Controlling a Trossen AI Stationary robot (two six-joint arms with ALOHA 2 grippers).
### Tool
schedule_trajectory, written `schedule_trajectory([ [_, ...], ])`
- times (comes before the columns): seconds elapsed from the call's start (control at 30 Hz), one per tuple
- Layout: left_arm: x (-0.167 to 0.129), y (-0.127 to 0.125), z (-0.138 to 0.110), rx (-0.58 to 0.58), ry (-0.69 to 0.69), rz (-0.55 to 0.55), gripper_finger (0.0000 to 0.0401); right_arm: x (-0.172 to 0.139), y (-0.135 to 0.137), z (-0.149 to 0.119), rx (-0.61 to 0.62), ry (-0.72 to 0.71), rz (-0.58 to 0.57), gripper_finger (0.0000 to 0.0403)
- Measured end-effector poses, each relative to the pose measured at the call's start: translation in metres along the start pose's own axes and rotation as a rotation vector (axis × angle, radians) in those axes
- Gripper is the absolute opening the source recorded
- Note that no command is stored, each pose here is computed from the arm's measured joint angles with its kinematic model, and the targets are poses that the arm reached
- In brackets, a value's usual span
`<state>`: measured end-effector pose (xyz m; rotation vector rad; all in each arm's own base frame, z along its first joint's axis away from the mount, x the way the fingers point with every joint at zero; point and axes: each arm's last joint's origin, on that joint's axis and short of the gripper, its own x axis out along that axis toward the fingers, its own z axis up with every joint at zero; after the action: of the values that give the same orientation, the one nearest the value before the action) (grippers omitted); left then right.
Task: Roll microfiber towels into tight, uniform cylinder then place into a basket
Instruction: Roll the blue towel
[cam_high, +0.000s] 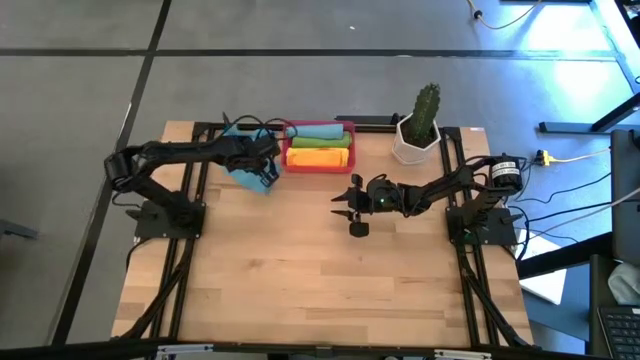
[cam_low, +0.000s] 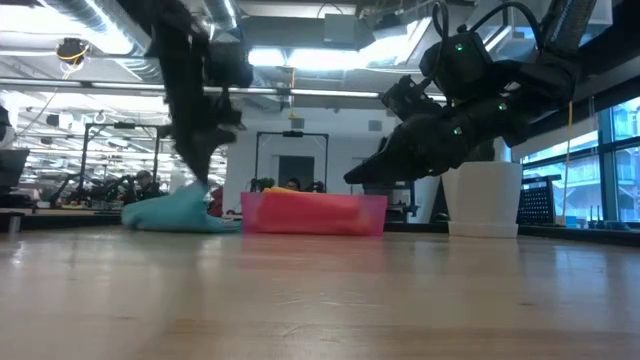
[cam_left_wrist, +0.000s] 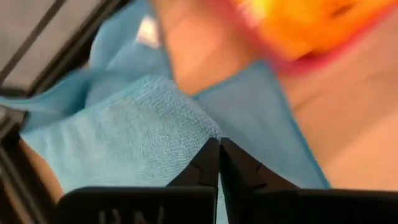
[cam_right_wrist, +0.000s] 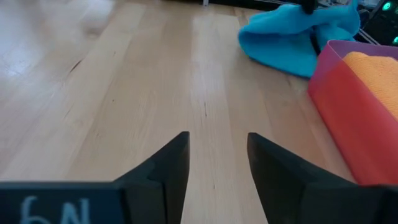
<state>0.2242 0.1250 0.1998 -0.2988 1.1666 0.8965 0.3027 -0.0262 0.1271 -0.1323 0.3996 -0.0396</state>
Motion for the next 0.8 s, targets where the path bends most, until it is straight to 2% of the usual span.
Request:
schedule_trajectory([
  [0.13,-0.029,-0.016,0.004,0.053,-0.077,-0.063,0.0,0.0,0.0,0.0,-0.01,-0.002,0.0,0.0163],
  [0.23,-0.053,-0.027,0.003,0.052,-0.136,-0.112,0.0,0.0,0.0,0.0,-0.01,-0.002,0.0,0.0163],
  [0.4,-0.081,-0.057,-0.014,0.051,-0.218,-0.186,0.0,0.0,0.0,0.002,-0.002,-0.021,-0.003,0.0163],
  [0.6,-0.091,-0.104,-0.055,0.065,-0.334,-0.195,0.0,0.0,0.0,0.004,0.042,-0.046,0.005,0.0163],
  [0.8,-0.083,-0.149,-0.085,0.1,-0.562,-0.317,0.0,-0.001,0.001,0.013,0.122,-0.135,0.073,0.0163],
])
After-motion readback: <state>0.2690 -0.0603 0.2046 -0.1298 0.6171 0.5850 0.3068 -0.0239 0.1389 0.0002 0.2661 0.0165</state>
